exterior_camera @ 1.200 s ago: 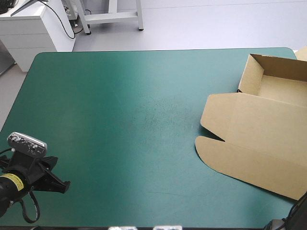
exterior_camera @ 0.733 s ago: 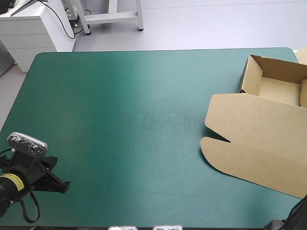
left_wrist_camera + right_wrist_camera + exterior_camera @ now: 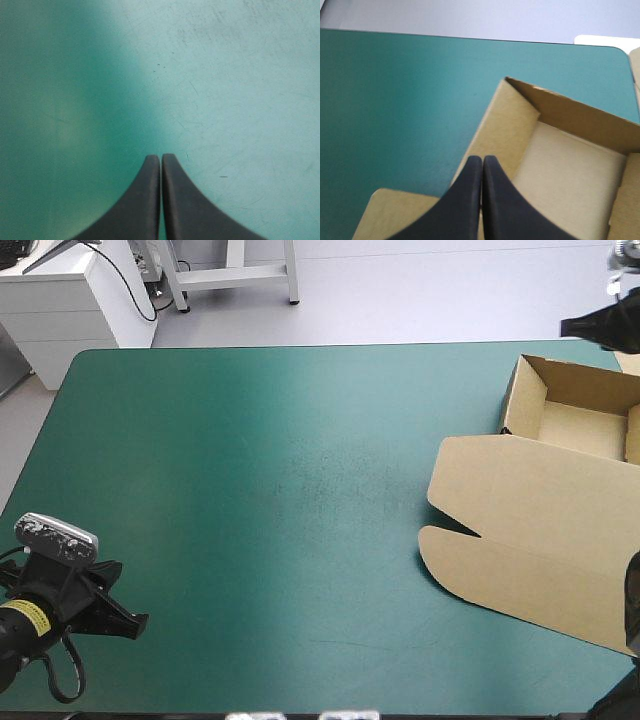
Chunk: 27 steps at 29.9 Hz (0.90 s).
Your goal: Fold the box
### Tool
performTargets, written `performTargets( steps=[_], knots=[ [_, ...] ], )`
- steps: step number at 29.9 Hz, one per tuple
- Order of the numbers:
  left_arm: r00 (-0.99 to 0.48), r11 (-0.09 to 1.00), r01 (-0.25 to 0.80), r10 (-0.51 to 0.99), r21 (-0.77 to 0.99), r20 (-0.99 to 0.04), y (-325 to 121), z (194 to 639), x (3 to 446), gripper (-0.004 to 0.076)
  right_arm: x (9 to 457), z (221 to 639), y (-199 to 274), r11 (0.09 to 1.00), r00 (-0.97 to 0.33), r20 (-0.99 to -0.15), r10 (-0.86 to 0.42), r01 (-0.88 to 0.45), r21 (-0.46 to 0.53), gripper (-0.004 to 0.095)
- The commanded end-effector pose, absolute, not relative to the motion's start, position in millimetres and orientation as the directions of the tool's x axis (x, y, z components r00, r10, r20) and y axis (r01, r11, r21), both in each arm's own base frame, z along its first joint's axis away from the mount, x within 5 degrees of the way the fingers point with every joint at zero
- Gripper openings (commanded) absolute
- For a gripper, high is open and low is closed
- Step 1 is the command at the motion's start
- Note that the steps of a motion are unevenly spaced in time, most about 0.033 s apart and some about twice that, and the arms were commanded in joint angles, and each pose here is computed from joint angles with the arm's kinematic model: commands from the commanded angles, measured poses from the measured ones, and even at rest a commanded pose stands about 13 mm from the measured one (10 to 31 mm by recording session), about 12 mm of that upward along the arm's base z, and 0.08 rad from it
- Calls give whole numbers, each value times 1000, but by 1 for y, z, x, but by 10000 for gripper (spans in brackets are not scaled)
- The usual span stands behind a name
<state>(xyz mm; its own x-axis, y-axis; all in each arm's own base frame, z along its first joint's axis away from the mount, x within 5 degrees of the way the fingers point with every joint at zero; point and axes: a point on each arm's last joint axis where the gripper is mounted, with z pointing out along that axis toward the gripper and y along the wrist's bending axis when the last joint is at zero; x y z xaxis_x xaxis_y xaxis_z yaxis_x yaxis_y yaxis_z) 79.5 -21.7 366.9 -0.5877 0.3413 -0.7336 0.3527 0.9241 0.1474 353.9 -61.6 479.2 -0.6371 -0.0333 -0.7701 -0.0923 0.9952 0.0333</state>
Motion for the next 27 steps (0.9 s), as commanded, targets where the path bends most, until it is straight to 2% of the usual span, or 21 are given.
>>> performTargets(
  steps=[1,4,10,14,19,24,27],
  knots=[
    [-525,925,349,323,147,-788,-24,378,83,-8,328,495,-27,984,-606,-783,-140,-172,-43,-15],
    [-525,925,351,321,143,-788,-24,378,83,-8,320,479,-2,969,-647,-732,-212,-235,-73,-15],
    [-525,925,351,321,144,-788,-24,378,83,-8,291,442,34,935,-716,-633,-293,-354,-33,-15],
    [-553,925,355,327,139,-767,-25,367,84,-8,262,419,50,910,-724,-599,-341,-414,-18,-15],
    [-605,920,374,339,119,-720,-29,341,88,-8,220,393,53,901,-711,-613,-344,-433,-4,-15],
    [-590,911,412,263,-5,-763,-41,321,90,-8,173,369,45,902,-697,-632,-339,-432,-7,-15],
    [-608,908,419,262,-22,-749,-43,306,91,-8,146,352,41,903,-694,-639,-333,-430,-3,-15]
  ],
)
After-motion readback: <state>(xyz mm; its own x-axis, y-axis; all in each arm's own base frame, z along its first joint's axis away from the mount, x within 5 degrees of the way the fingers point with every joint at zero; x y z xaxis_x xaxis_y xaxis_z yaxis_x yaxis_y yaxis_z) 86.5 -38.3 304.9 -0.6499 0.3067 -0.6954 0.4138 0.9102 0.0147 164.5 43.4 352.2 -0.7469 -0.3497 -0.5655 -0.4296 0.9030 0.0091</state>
